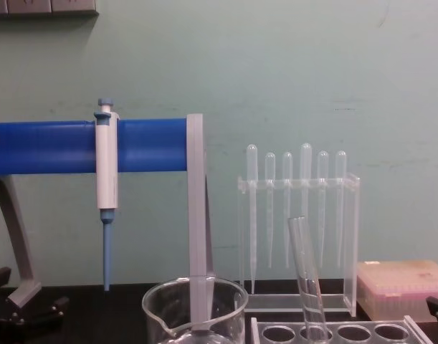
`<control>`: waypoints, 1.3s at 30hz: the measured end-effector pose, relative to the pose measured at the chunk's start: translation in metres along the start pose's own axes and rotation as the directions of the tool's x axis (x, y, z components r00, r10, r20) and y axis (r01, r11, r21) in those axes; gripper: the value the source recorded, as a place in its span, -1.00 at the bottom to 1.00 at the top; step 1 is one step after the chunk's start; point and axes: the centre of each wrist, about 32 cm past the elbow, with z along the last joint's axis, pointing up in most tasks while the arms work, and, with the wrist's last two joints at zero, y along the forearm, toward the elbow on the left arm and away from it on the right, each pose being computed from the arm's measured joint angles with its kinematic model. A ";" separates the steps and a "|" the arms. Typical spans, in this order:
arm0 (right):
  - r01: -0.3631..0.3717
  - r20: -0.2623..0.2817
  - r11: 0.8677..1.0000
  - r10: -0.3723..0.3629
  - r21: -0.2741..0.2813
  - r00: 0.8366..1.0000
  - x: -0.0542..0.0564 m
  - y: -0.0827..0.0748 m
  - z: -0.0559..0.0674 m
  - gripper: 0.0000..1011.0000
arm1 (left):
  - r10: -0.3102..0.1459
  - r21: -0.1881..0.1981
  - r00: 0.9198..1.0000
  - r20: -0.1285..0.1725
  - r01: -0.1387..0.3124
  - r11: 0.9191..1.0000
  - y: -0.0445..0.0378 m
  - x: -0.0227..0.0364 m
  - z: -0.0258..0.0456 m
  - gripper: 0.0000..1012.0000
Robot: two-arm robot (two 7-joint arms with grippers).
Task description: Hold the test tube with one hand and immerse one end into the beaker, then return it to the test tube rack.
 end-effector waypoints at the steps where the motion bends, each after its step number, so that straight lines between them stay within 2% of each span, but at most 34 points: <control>1: 0.000 0.000 1.000 0.000 0.000 1.000 0.000 0.000 0.000 0.98 | 0.000 0.000 1.000 0.000 0.000 1.000 0.0000 0.0000 0.0000 0.98; 39: 0.000 0.000 1.000 0.000 0.000 1.000 0.000 0.000 0.000 0.98 | 0.000 0.000 1.000 0.000 0.000 1.000 0.0000 0.0000 0.0000 0.98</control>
